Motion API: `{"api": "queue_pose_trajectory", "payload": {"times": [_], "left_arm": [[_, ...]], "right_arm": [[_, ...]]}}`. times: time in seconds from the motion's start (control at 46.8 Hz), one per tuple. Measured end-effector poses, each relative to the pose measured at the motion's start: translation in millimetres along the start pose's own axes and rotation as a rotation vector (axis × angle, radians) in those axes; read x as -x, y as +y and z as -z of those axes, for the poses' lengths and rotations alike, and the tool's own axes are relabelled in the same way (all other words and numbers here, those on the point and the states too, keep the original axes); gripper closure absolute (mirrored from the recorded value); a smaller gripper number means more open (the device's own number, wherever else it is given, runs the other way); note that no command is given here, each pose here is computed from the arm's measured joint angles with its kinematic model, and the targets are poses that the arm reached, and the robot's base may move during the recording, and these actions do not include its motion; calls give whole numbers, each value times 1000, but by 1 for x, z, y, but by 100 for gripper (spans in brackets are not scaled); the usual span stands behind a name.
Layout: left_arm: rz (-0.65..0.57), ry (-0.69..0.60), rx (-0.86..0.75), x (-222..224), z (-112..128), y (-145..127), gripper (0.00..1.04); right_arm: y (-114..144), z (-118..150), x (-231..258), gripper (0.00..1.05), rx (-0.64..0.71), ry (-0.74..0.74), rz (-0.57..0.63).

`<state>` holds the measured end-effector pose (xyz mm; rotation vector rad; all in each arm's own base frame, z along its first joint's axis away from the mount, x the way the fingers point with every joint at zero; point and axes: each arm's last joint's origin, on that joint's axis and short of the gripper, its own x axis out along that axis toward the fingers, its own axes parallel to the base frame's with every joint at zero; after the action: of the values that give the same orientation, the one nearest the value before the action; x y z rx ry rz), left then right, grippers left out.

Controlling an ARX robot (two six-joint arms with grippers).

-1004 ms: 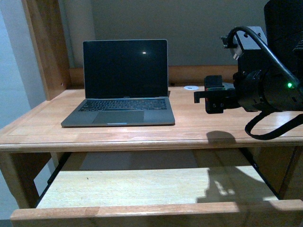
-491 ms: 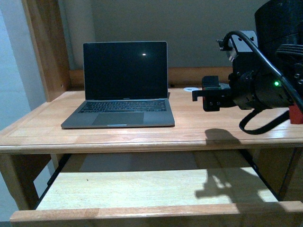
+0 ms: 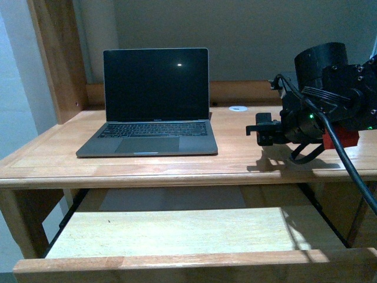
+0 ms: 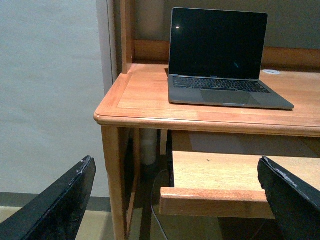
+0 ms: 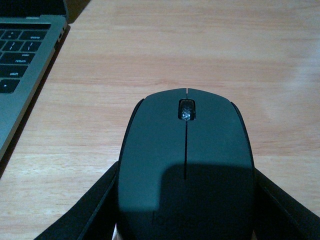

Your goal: Place mouse

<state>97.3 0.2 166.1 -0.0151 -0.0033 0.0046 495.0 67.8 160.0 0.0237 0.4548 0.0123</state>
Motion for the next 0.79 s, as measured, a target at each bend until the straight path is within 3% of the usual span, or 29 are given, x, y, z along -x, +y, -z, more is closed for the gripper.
{"api": "queue_pose_trajectory", "payload": {"times": [0.214,0.513,0.705,0.79], "left_arm": [[0,0,0,0,0,0,7],[0,0,0,0,0,0,7],[0,0,0,0,0,0,7],[0,0,0,0,0,0,7]], "right_arm": [[-5,10,-23,41,14,73,17],[-11,3,-35,40,13,82,41],[-11,-2,-33,10,8,34,27],[-11,-2,-28,5,2,32,24]]}}
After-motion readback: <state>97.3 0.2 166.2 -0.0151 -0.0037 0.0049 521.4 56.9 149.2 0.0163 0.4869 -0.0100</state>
